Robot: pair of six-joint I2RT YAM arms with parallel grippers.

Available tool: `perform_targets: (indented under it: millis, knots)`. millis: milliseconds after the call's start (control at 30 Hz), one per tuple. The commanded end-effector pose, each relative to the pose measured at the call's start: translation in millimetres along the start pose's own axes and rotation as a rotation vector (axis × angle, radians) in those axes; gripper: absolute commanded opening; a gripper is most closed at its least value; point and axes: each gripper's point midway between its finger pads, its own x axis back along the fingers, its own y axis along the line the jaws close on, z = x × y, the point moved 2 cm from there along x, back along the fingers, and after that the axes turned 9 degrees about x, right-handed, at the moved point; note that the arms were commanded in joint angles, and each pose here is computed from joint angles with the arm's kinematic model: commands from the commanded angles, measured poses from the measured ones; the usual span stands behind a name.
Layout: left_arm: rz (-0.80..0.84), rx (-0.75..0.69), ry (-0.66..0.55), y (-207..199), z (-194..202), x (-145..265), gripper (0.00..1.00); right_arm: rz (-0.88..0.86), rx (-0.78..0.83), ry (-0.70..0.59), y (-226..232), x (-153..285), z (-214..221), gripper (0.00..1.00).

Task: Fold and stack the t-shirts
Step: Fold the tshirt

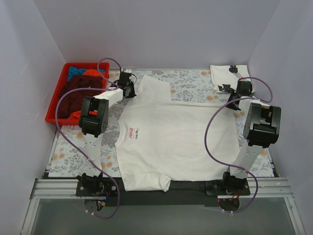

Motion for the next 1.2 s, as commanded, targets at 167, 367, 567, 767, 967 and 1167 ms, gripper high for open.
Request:
perform_targets:
  millis: [167,367,567,767,967,1167]
  knots:
    - [0.008,0.000,-0.008,-3.4,-17.5,17.5,0.00,-0.021,-0.014,-0.087,2.3,6.6,-34.1,0.01]
    - [0.019,0.034,-0.081,-4.2,-52.3,25.5,0.00,-0.027,-0.016,-0.114,2.7,12.2,-45.5,0.01]
    - [0.030,0.054,-0.120,-2.8,-71.7,35.5,0.00,-0.019,-0.013,-0.139,2.0,16.5,-55.6,0.01]
    - [0.021,0.062,-0.125,3.4,-72.7,44.3,0.00,-0.027,-0.014,-0.137,2.6,19.1,-53.1,0.01]
    - [0.004,0.065,-0.137,9.4,-73.1,53.0,0.00,-0.001,-0.009,-0.143,-3.8,27.9,-50.0,0.01]
    - [-0.004,0.058,-0.172,11.8,-82.0,67.6,0.00,-0.021,-0.025,-0.171,-2.6,38.1,-59.9,0.01]
